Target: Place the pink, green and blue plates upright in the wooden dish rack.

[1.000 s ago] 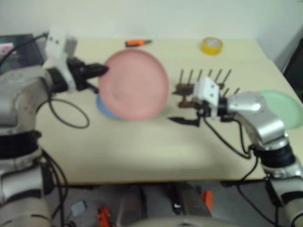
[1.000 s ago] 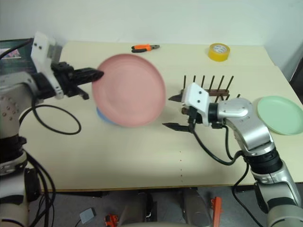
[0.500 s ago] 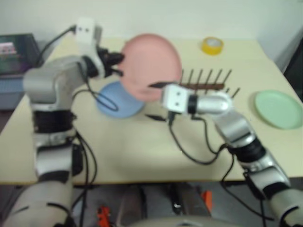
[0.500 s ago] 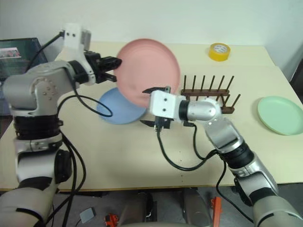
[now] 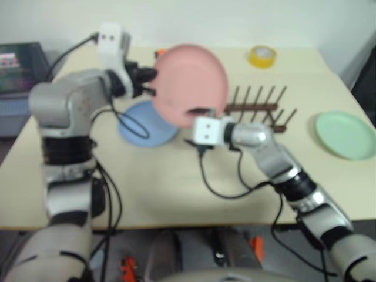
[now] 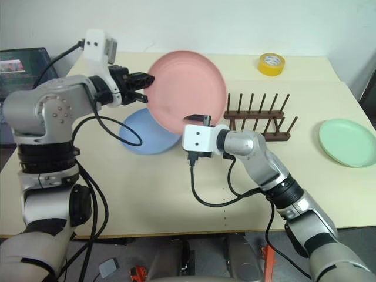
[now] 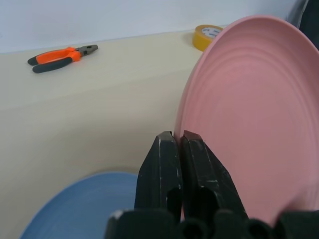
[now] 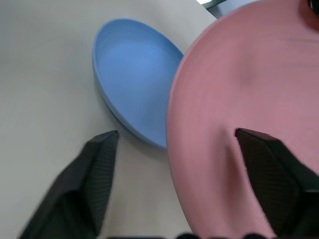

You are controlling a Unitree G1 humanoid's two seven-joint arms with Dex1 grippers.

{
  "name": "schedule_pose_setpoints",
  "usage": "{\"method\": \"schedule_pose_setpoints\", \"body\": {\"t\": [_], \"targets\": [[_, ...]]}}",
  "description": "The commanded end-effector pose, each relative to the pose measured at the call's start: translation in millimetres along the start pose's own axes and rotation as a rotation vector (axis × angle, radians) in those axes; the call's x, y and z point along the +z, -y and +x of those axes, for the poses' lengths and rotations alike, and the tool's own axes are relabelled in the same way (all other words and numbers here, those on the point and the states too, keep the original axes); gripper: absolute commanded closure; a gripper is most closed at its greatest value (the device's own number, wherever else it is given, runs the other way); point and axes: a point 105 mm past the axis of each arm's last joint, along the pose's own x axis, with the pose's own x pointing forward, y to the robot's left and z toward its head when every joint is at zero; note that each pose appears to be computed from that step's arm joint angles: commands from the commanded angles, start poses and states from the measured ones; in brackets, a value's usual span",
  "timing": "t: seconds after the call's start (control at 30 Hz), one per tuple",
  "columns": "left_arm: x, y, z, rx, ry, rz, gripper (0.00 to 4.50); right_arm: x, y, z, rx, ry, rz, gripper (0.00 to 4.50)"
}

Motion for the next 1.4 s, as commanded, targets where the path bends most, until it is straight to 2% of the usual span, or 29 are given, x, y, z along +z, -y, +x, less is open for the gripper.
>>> {"method": "schedule_pose_setpoints", "body": {"t": [0.03,0.27,1.0,1.13,1.4], "targets": [[24.8,4.6,-10.5,-0.002,0.086,0.022,4.5,10.2,7.8,0.4,-0.028,0.036,-0.044,1.98],[22.3,5.0,-9.7,0.002,0.078,0.017,4.5,9.6,8.8,1.8,-0.036,0.036,-0.049,4.43],[13.8,1.0,-5.1,0.025,0.027,0.078,4.5,9.1,29.0,-1.5,-0.134,0.034,-0.065,4.47],[10.0,2.2,-4.3,0.013,0.011,0.083,3.45,9.1,29.1,-1.9,-0.134,0.033,-0.068,4.5],[1.0,-11.5,-4.7,0.054,-0.011,0.081,0.6,9.5,29.0,-3.8,-0.13,0.042,-0.075,4.5]]}}
